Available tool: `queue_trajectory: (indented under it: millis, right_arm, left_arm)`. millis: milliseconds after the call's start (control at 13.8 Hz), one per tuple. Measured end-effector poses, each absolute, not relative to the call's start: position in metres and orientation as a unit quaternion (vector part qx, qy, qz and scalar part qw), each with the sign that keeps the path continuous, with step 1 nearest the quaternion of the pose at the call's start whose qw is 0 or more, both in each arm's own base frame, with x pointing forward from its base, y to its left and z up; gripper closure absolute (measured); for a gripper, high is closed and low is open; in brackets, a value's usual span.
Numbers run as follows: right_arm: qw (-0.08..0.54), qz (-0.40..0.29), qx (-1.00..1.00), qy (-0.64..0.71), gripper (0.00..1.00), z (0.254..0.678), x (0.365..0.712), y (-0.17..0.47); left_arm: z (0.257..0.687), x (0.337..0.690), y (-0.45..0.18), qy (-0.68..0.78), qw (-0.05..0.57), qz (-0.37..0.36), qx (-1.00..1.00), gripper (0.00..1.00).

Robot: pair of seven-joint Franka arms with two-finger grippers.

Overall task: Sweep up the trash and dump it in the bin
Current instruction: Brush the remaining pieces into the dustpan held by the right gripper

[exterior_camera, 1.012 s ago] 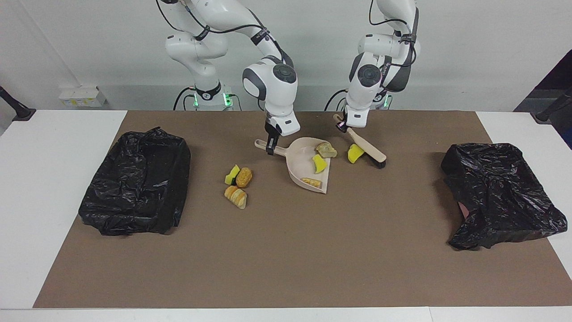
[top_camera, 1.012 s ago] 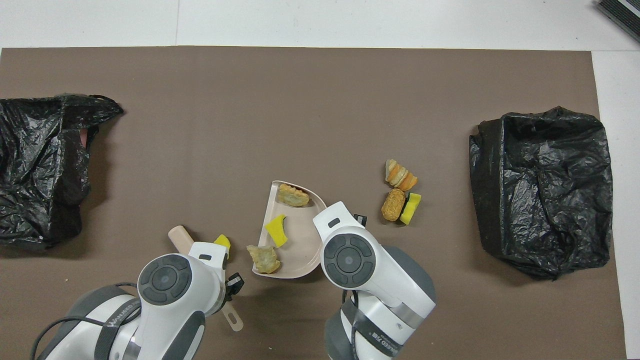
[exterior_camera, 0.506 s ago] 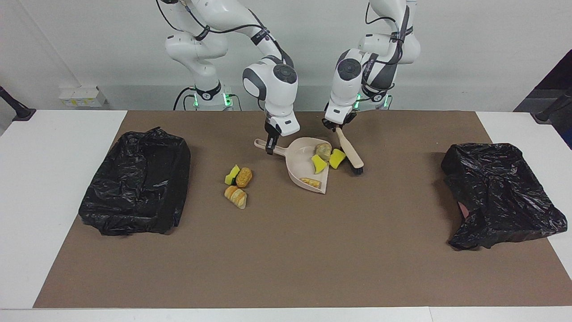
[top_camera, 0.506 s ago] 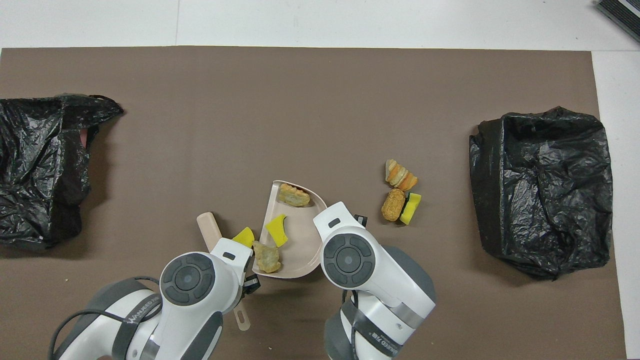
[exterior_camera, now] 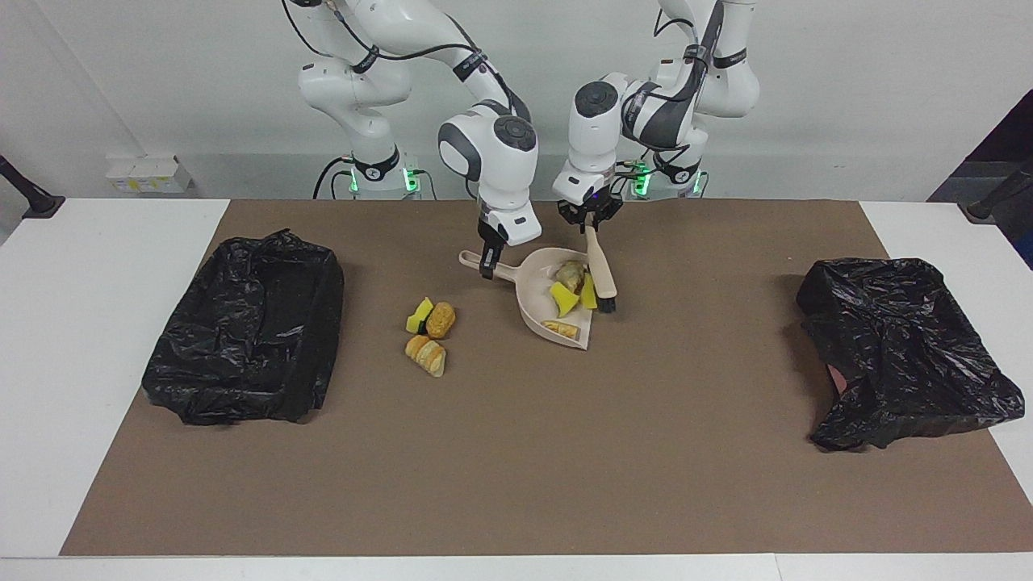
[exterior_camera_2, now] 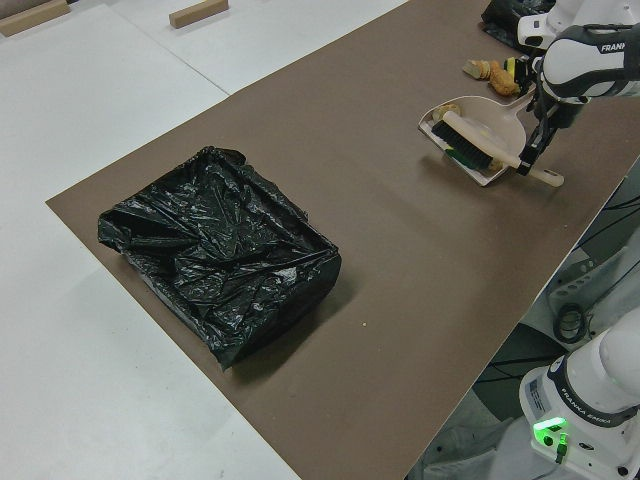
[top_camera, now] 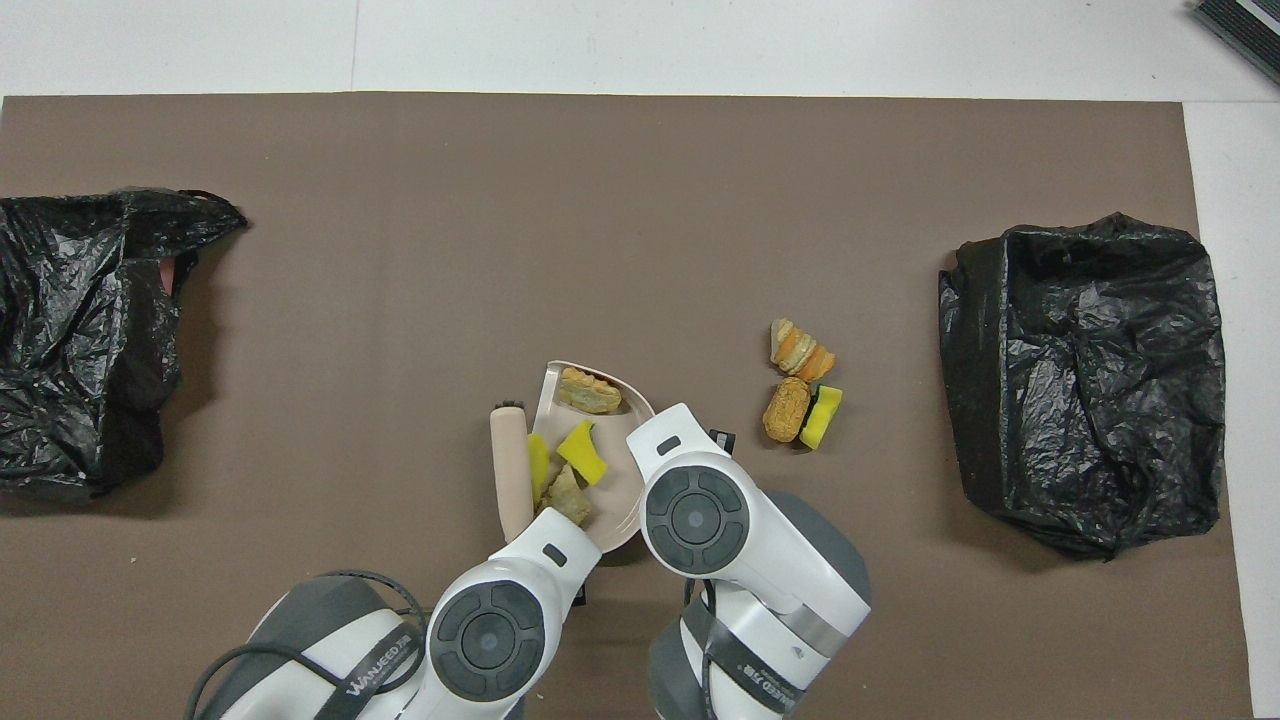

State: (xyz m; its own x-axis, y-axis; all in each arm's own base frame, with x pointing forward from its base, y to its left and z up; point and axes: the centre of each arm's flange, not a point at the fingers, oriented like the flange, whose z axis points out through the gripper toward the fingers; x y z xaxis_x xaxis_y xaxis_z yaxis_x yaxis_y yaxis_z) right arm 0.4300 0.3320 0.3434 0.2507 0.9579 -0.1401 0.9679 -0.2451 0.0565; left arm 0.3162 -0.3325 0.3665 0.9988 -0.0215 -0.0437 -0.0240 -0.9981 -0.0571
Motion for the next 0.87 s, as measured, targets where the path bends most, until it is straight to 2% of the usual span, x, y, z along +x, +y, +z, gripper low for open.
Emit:
queue_trajectory:
  millis: [361,650,867]
  right_arm:
    - [0.065,-0.038,0.788,0.611,0.68,0.343,0.430,0.332]
    - [0.065,-0.038,0.788,0.611,0.68,0.343,0.430,0.332]
    - [0.066,-0.039,0.788,0.611,0.68,0.343,0.430,0.332]
  left_arm:
    - [0.381,0.335,-0.356,0.064,-0.008,0.047,-0.997,0.73]
    - [0.427,0.372,-0.315,0.099,-0.058,0.152,-0.982,0.73]
    - [0.445,0.376,-0.301,0.103,-0.071,0.169,-0.978,0.73]
